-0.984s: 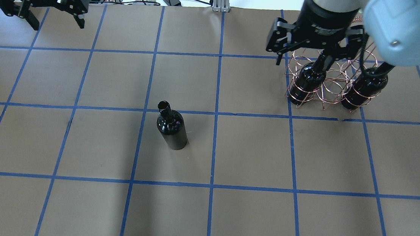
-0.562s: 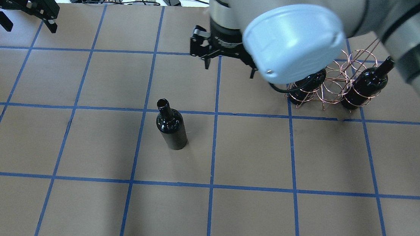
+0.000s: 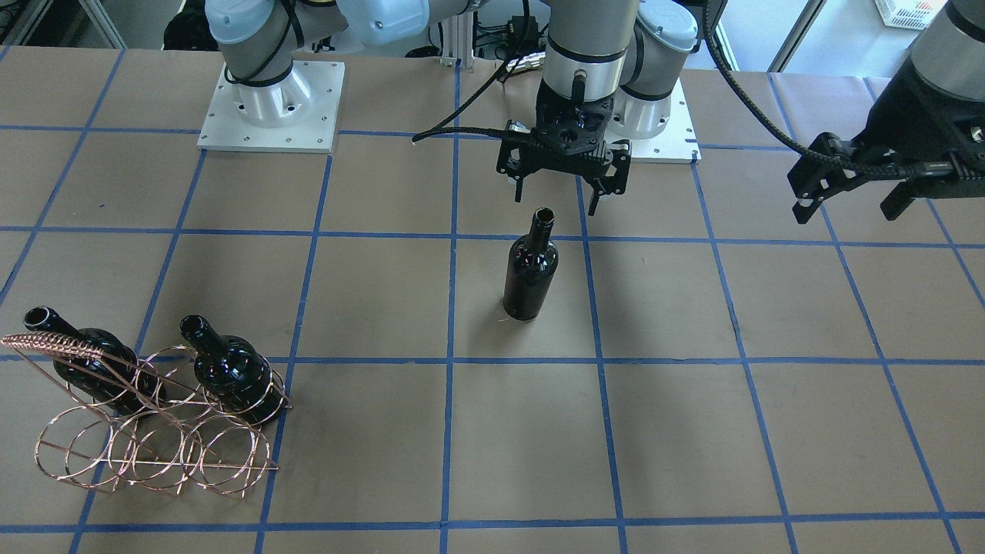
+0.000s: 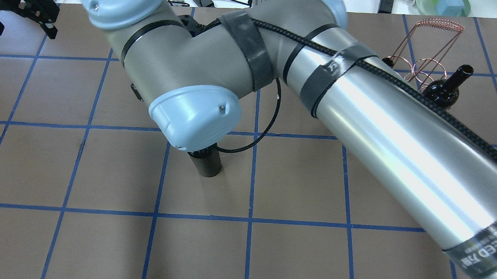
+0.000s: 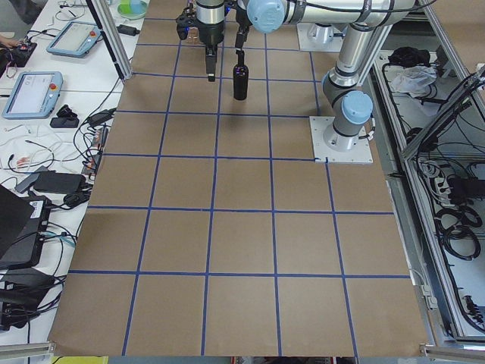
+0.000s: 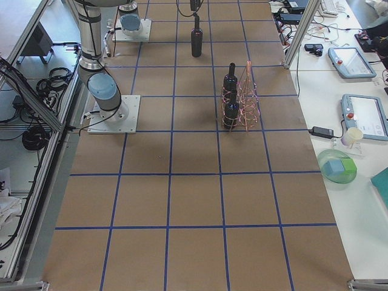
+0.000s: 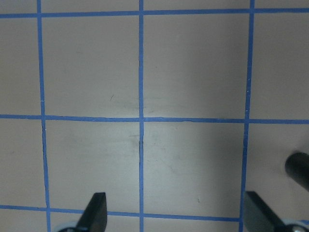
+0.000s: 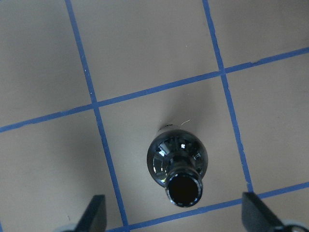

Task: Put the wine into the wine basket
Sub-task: 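Lower the right gripper over the bottle and grasp its neck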

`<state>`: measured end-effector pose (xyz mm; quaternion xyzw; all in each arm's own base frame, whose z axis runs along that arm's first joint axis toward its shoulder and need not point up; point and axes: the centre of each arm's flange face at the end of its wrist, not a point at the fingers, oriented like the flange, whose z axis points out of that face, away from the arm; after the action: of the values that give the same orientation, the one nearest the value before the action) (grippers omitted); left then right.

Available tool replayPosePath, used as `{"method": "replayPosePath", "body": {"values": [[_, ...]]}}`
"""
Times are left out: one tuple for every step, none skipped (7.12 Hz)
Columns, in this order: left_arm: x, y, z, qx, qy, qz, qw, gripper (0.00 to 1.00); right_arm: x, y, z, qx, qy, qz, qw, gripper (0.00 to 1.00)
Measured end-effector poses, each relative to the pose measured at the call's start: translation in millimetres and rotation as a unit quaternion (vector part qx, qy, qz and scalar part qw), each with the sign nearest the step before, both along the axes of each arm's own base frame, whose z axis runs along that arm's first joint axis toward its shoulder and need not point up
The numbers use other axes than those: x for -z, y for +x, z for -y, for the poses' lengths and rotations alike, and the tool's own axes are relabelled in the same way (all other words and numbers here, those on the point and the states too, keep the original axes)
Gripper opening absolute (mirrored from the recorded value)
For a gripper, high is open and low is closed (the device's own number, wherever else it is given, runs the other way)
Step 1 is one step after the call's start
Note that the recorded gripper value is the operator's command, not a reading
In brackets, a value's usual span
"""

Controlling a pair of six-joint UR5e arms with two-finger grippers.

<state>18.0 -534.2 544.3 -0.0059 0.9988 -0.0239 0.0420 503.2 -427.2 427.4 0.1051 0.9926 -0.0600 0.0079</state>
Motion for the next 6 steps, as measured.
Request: {"method": "replayPosePath", "body": {"values": [[-1, 12, -1, 0.008, 0.000, 0.001, 1.0000, 1.00, 11, 5, -2, -0.034, 0.005, -0.008, 0.9994, 0.95], [-2, 22, -3, 0.014, 0.001, 0.001, 0.9999, 1.00, 21, 5, -4, -0.068, 0.012, -0.016, 0.9975, 0.93], [-3, 25, -4, 0.018, 0.000, 0.001, 0.9998, 1.00, 31, 4, -7, -0.087, 0.016, -0.021, 0.9958, 0.86], [-3, 25, -4, 0.021, 0.001, 0.001, 0.9998, 1.00, 39, 2, -9, -0.095, 0.015, -0.021, 0.9951, 0.78], [-3, 26, -4, 0.022, 0.002, 0.000, 0.9998, 1.00, 43, 2, -10, -0.099, 0.012, -0.019, 0.9949, 0.78], [-2, 26, -5, 0.022, 0.003, 0.000, 0.9998, 1.00, 43, 1, -9, -0.106, 0.008, -0.017, 0.9942, 0.78]]}}
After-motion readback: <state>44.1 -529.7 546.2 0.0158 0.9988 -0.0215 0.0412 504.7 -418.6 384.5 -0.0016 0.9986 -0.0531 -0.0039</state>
